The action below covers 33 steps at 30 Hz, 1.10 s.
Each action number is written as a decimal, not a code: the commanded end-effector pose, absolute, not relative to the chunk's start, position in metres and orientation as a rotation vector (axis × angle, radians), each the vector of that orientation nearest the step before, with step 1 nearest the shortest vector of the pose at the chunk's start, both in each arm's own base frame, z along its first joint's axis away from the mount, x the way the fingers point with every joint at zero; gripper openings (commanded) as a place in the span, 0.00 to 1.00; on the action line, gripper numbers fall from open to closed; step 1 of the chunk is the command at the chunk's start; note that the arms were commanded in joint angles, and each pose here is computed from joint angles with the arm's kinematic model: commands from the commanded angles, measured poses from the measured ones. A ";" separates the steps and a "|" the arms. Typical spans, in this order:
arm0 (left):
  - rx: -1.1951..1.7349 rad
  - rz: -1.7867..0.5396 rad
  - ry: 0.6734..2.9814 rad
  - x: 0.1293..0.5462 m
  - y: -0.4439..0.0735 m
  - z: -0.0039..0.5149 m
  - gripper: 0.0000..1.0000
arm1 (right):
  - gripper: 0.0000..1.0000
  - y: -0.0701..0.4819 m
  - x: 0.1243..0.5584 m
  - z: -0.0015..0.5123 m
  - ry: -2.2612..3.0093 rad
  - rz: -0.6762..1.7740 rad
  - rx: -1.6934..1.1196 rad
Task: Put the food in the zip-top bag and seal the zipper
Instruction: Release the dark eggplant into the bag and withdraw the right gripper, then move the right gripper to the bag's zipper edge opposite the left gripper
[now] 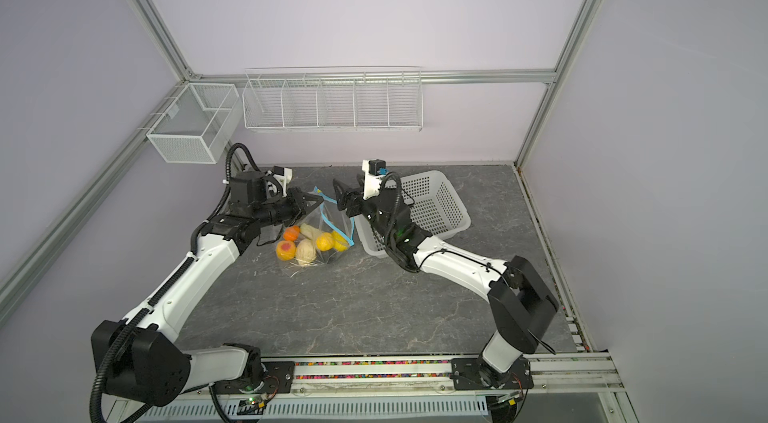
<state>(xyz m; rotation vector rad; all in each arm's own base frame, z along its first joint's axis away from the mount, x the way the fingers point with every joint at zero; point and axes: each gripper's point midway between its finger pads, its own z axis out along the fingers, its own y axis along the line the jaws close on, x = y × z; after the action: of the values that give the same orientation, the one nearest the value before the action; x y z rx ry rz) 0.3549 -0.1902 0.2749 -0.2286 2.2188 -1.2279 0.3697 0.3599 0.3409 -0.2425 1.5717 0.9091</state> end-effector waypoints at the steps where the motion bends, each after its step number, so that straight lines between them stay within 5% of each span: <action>1: -0.212 -1.244 2.172 0.354 -0.188 0.288 0.00 | 0.75 0.352 0.352 0.286 1.835 0.972 -0.452; 7: -0.211 -1.228 2.180 0.353 -0.187 0.290 0.00 | 0.75 0.296 0.319 0.218 2.217 0.752 -0.518; 20: -0.216 -1.165 2.211 0.346 -0.180 0.293 0.00 | 0.75 0.225 0.253 0.153 2.346 0.586 -0.552; 33: -0.224 -1.109 2.241 0.343 -0.174 0.293 0.00 | 0.75 0.233 0.287 0.110 2.301 0.489 -0.567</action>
<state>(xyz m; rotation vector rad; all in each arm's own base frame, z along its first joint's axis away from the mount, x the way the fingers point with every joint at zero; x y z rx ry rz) 0.3427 -0.1798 0.2751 -0.2440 2.2810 -1.1412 0.2670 0.2260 0.1012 -0.5415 2.3968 0.5185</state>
